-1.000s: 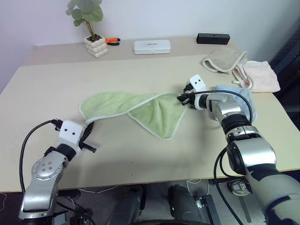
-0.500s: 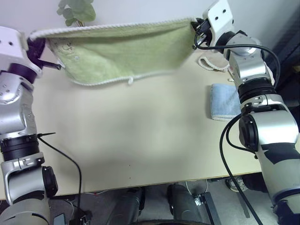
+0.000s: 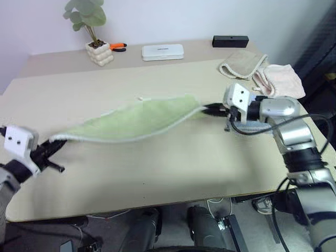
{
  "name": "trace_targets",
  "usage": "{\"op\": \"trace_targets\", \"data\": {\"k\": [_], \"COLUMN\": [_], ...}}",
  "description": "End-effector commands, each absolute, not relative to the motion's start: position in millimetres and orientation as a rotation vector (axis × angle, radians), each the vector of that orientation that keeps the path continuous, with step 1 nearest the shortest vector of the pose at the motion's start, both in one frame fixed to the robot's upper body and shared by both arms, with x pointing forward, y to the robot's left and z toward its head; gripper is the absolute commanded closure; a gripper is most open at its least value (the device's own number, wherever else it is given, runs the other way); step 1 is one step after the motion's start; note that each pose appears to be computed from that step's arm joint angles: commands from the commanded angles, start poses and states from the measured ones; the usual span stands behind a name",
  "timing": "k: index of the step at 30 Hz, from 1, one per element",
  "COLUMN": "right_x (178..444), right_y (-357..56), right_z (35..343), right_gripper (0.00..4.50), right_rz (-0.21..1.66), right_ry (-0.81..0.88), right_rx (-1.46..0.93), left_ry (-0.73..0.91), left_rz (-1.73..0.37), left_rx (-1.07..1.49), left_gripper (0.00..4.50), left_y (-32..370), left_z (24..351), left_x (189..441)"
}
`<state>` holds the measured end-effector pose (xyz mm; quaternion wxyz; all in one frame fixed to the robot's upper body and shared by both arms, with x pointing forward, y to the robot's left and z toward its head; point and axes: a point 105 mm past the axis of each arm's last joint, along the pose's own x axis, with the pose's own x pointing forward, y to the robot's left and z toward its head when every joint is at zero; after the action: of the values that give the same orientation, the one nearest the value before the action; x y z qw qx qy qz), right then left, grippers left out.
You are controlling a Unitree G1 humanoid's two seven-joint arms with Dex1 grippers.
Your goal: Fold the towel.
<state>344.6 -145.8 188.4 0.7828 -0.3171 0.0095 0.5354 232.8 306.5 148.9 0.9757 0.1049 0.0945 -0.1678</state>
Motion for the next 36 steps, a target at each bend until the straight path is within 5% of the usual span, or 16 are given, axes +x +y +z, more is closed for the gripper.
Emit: {"op": "trace_targets", "data": {"k": [1,7,22,32,33,36], "right_x": [306,293,404,427,428,431], "right_y": [-150,-156,-130,-114,-114,-115], "right_z": [188,185,177,171,171,172], "right_gripper": [4.44,4.44,4.44,4.44,4.19,3.08], "right_rz": [1.3,1.32,1.03,0.981,0.973,0.946], "right_ry": [0.103,0.165,0.022,0.004,0.004,0.002], "right_rx": [-0.67,-0.664,-0.741,-0.726,-0.723,-0.716], "left_ry": [0.25,0.347,0.325,0.32,0.315,0.302], "left_rz": [-0.416,-0.442,-0.324,-0.286,-0.285,-0.263], "left_rx": [0.207,0.18,0.155,0.107,0.1,0.075], "left_gripper": [4.5,4.5,4.5,4.5,4.5,3.52], "left_y": [300,305,333,336,335,337], "left_z": [158,152,122,107,107,108], "left_x": [208,193,246,253,253,253]}}
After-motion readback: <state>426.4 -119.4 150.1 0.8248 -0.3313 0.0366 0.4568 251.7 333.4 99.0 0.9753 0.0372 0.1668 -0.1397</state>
